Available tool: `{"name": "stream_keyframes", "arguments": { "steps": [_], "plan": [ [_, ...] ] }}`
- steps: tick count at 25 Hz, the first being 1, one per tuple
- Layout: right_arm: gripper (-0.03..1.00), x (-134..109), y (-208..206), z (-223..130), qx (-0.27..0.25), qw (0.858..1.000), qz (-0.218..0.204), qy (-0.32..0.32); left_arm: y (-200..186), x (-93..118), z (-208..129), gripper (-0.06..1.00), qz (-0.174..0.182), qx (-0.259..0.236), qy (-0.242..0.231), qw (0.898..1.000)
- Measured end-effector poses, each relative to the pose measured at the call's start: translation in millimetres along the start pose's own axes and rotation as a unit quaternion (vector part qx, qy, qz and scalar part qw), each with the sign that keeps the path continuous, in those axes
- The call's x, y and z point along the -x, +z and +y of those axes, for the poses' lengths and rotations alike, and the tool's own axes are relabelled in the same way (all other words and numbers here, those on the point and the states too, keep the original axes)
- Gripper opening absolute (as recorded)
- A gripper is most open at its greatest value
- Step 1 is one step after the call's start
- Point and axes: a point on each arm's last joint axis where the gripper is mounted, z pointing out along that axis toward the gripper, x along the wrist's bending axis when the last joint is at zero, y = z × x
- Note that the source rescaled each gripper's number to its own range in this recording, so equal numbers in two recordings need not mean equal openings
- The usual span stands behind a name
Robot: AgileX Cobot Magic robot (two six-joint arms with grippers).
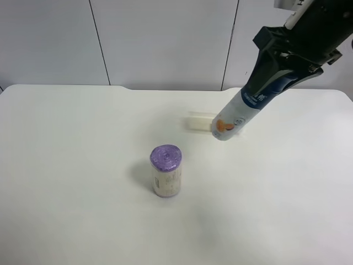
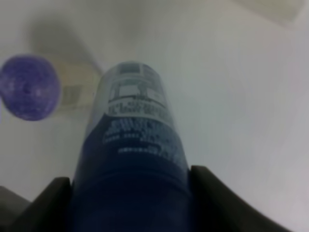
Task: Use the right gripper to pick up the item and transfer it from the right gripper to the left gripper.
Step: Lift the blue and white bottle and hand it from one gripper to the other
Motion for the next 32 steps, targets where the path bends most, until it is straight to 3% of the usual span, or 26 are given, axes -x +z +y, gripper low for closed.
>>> {"name": "stream_keyframes", "arguments": {
  "steps": [9,17,23,32],
  "plan": [
    [0.0,-22.5,-2.1,4.3,0.027,0.993,0.114,-0.034,0.3,2.9,0.0,1.0,-0.016,-0.002,0.02,1.0],
    [0.0,-47.4,5.4,-0.3,0.014,0.986,0.138,-0.093,2.5,14.9,26.9,1.0,-0.09,-0.051,0.078,0.992],
    [0.0,-66.6,10.9,-6.0,0.0,0.98,0.153,-0.129,13.0,24.5,51.0,1.0,-0.167,-0.083,0.146,0.971],
    [0.0,-79.8,12.4,-9.0,-0.003,0.973,0.18,-0.145,26.7,52.0,86.6,1.0,-0.273,-0.122,0.234,0.925]
  ]
}}
